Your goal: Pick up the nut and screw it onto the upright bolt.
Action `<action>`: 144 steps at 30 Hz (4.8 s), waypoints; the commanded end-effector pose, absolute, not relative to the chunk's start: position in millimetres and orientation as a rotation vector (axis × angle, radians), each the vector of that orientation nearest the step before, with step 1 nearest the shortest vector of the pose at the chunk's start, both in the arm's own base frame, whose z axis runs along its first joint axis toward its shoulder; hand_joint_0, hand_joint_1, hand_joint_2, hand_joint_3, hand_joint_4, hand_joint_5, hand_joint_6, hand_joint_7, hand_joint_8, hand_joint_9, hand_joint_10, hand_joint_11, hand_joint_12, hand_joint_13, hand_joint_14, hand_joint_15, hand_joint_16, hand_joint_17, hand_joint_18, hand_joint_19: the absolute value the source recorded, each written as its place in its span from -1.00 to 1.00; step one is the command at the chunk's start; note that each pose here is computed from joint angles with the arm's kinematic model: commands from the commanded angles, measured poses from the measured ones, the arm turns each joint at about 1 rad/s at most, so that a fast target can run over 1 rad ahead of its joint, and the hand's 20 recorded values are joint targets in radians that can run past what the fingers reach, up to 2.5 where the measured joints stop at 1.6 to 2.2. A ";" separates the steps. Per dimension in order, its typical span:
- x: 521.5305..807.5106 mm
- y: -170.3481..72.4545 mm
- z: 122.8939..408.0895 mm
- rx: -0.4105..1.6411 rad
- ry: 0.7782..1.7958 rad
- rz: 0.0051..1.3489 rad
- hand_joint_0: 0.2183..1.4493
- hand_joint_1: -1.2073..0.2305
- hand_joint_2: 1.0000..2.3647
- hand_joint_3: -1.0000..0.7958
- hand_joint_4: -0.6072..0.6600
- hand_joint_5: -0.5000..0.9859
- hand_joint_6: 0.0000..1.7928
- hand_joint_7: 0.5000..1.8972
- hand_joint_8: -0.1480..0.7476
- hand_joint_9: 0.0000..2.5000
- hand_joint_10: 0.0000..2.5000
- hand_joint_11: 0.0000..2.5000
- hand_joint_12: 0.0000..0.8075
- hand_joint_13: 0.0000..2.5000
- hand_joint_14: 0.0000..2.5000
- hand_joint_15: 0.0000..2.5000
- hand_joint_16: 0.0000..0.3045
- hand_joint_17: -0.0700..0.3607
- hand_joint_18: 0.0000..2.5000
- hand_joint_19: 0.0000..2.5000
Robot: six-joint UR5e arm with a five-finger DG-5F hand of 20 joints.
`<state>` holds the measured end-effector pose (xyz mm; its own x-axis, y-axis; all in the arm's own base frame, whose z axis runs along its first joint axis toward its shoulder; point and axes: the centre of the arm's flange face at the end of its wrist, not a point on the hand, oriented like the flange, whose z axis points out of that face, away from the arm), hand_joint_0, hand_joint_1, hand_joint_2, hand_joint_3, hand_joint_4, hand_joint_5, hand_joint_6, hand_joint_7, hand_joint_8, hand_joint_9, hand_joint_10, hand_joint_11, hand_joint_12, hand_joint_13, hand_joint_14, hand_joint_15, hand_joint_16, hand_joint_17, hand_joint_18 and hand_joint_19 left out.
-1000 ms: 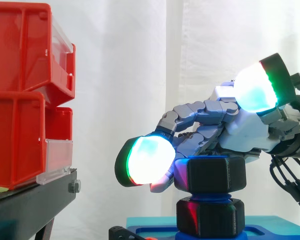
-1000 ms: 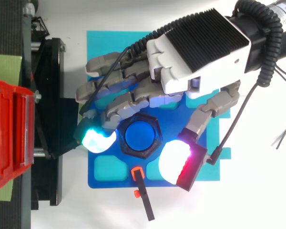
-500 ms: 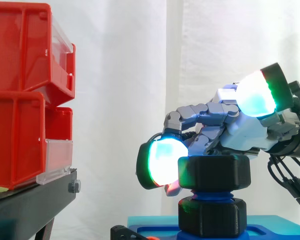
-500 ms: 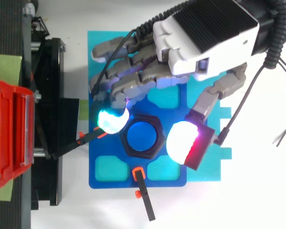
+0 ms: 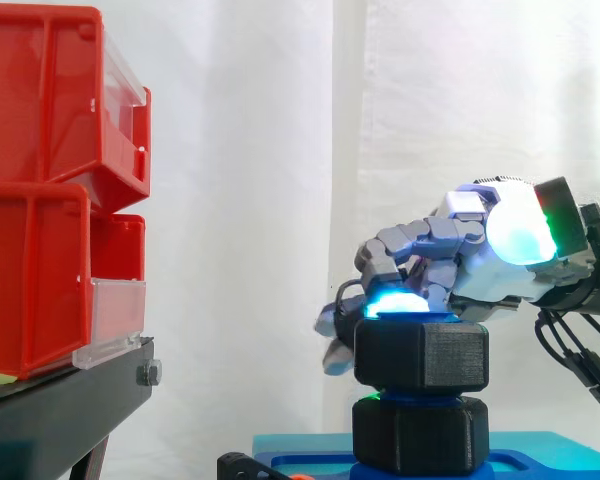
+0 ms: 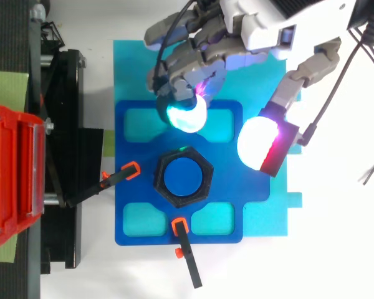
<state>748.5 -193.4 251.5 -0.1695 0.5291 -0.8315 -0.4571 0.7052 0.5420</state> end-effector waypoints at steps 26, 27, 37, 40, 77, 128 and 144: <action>760.4 -180.8 259.5 0.044 1.437 0.894 -0.59 0.49 -1.00 -0.44 0.23 -0.53 -0.44 -0.84 -0.19 -0.48 -1.00 -1.00 -0.41 -0.74 -1.00 -1.00 -0.85 -0.44 -1.00 -1.00; 760.3 -182.0 259.8 0.043 1.434 0.892 -0.59 0.49 -1.00 -0.44 0.23 -0.53 -0.44 -0.84 -0.19 -0.49 -1.00 -1.00 -0.40 -0.74 -1.00 -1.00 -0.85 -0.43 -1.00 -1.00; 761.1 -178.5 256.3 0.040 1.437 0.895 -0.59 0.49 -1.00 -0.44 0.23 -0.53 -0.44 -0.83 -0.19 -0.50 -1.00 -1.00 -0.40 -0.75 -1.00 -1.00 -0.84 -0.43 -1.00 -1.00; 761.4 -177.5 256.3 0.040 1.437 0.895 -0.59 0.50 -1.00 -0.44 0.23 -0.53 -0.44 -0.83 -0.19 -0.50 -1.00 -1.00 -0.39 -0.75 -1.00 -1.00 -0.84 -0.43 -1.00 -1.00; 765.2 -169.8 243.3 0.049 1.448 0.913 -0.55 0.44 -1.00 -0.44 0.27 -0.45 -0.44 -0.09 -0.11 -0.46 -1.00 -1.00 -0.43 -0.70 -1.00 -1.00 -0.87 -0.46 -0.99 -1.00; 780.8 -179.7 274.0 -0.005 1.265 0.928 -0.56 0.36 -1.00 -0.44 0.31 -0.46 -0.44 -0.70 -0.19 -0.21 -1.00 -1.00 -0.40 -0.60 -1.00 -1.00 -0.87 -0.47 -0.89 -1.00; 789.1 -158.9 250.6 0.034 1.296 0.947 -0.57 0.37 -1.00 -0.44 0.31 -0.46 -0.44 -0.69 -0.17 -0.23 -1.00 -1.00 -0.39 -0.61 -1.00 -1.00 -0.86 -0.45 -0.89 -1.00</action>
